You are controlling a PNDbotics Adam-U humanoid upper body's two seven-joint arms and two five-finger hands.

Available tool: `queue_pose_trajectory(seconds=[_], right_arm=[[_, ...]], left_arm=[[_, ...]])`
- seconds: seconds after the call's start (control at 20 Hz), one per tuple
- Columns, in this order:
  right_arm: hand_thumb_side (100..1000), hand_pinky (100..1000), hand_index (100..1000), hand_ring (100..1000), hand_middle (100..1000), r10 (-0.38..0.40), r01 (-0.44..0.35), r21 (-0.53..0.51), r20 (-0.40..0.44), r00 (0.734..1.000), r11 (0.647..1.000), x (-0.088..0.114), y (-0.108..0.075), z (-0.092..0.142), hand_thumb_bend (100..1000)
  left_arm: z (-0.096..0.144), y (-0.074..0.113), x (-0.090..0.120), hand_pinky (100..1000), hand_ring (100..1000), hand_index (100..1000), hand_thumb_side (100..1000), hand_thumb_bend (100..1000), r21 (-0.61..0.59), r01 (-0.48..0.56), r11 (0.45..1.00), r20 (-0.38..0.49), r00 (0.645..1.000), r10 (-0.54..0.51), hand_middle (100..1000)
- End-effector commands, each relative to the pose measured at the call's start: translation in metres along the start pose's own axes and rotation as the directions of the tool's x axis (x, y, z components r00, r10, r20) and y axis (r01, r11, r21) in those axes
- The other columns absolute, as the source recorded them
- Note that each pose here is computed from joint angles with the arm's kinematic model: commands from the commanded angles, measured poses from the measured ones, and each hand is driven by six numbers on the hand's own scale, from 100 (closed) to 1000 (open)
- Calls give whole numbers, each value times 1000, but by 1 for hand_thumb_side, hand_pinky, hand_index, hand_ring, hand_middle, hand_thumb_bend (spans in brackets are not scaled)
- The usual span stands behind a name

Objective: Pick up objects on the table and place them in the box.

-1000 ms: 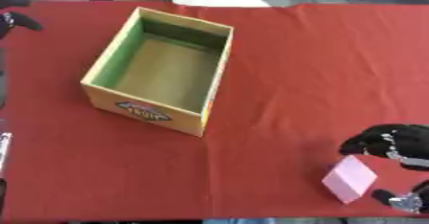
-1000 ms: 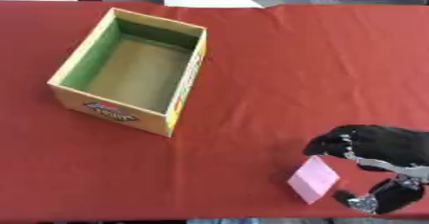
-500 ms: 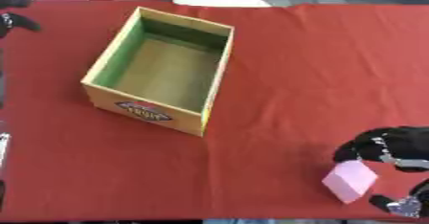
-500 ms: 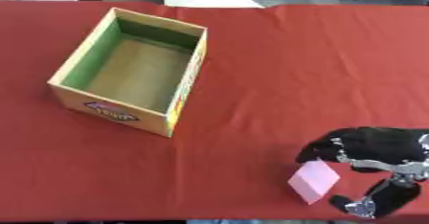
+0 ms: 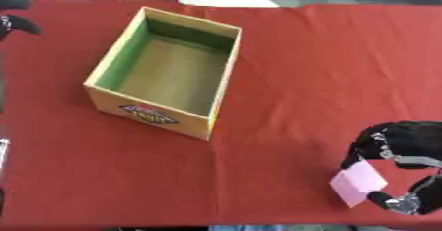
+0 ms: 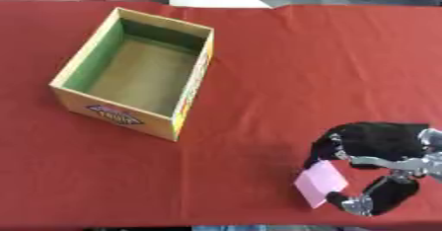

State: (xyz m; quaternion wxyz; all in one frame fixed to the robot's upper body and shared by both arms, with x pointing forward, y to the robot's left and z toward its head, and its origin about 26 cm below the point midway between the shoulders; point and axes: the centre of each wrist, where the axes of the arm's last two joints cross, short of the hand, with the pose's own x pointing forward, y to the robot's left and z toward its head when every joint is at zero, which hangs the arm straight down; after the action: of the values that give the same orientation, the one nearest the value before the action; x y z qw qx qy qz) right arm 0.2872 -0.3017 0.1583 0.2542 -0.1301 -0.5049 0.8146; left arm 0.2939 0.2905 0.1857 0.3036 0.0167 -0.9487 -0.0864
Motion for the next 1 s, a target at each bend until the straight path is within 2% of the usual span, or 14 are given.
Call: queue_pose_trajectory(seconds=[0.05, 0.45, 0.5, 0.6, 0.7, 0.9, 1.0], right_arm=[[401, 817, 813, 731, 654, 8, -8, 3, -11, 1000, 1000, -2, -3, 3, 108], [382, 800, 804, 725, 634, -26, 26, 32, 3, 1000, 999, -3, 0, -1, 100], [389, 818, 850, 778, 696, -32, 32, 33, 2, 999, 999, -3, 1, -1, 100], [414, 844, 883, 827, 761, -38, 39, 32, -7, 999, 999, -4, 1, -1, 122], [437, 854, 902, 844, 790, -38, 38, 29, -15, 999, 999, -4, -1, 0, 157], [434, 858, 917, 856, 806, -30, 31, 29, -27, 999, 999, -3, -3, 1, 194], [429, 848, 912, 831, 782, -23, 24, 39, -30, 999, 999, -3, -3, 0, 196]], left_arm=[[-5, 0, 5, 526, 674, 760, 748, 100, -16, 10, 1000, 24, 1000, -9, 584], [-4, 0, 5, 525, 674, 760, 749, 100, -20, 10, 1000, 19, 1000, -10, 585], [-4, 0, 5, 526, 674, 760, 750, 100, -20, 10, 1000, 17, 1000, -10, 585], [-4, 0, 5, 526, 675, 760, 749, 100, -19, 11, 1000, 16, 1000, -11, 585], [-4, 0, 5, 526, 675, 760, 750, 100, -20, 11, 1000, 15, 1000, -11, 585], [-4, 0, 5, 525, 675, 760, 750, 100, -28, 13, 1000, 11, 1000, -13, 585], [-4, 0, 5, 525, 675, 760, 749, 100, -30, 13, 999, 12, 1000, -13, 585]])
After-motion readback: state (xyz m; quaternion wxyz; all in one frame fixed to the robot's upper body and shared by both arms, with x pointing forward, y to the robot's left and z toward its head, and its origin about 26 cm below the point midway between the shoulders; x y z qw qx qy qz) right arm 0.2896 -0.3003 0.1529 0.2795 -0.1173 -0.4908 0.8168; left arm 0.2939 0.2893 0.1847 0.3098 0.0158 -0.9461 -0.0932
